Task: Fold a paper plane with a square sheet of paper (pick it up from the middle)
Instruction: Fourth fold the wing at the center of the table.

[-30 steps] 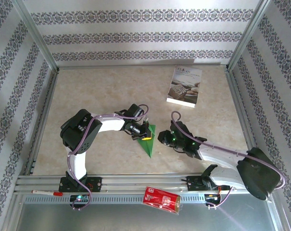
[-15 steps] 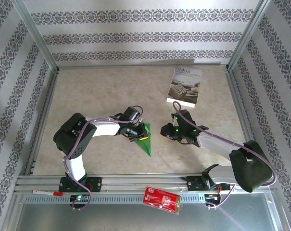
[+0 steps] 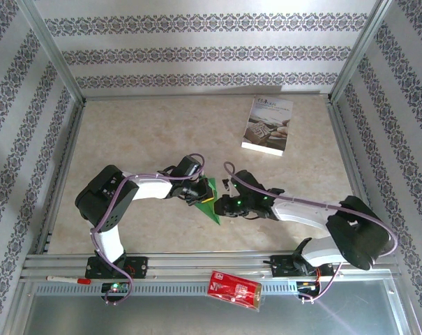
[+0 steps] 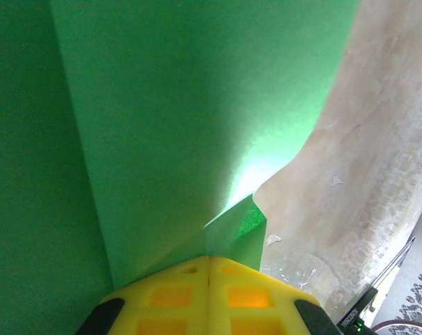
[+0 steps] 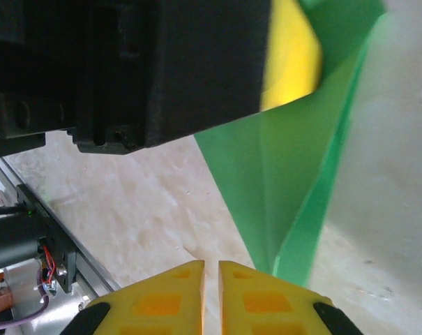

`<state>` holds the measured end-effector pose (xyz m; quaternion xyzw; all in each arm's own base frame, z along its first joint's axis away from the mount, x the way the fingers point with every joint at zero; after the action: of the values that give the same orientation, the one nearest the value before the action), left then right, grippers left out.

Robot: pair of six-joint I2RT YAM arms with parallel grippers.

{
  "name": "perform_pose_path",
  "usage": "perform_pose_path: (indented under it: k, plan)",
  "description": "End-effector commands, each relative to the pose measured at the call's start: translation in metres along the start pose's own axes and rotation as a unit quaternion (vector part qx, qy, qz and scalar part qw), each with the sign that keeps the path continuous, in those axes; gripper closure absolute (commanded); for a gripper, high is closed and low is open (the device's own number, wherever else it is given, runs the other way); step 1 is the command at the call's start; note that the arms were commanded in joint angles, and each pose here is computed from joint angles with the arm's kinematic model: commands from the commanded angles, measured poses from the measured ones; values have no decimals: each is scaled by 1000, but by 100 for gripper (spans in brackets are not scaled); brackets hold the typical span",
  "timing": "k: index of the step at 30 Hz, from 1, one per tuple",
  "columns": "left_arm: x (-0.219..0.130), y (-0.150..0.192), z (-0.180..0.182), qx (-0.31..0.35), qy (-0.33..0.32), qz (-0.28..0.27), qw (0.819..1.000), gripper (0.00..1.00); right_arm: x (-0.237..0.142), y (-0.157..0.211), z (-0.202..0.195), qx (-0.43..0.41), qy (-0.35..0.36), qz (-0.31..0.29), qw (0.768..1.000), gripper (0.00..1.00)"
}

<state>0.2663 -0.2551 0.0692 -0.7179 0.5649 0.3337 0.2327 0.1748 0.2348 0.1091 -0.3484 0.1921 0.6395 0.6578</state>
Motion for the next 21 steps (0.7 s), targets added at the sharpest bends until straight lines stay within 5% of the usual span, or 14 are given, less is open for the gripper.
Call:
perform_pose_path:
  k: [1, 21]
  plan:
    - [10, 5, 38, -35, -74, -8, 997, 100, 7, -6, 14, -14, -20, -1, 1000, 87]
    - [9, 5, 35, -26, -73, -3, 997, 100, 21, -4, -15, 0, 33, 28, 999, 91]
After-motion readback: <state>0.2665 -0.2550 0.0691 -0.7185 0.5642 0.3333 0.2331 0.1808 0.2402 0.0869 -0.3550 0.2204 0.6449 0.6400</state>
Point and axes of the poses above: each hand's point on the last joint's axis, 136 mm out from that joint toward the fingers, its own x axis out along the fingers, its own z axis along the line the jaws close on, y = z × x, the point moved 7 cm from there along -x, back along the fingers, and after that the axes turned 2 degrees about -x, right-handed, at the moved point
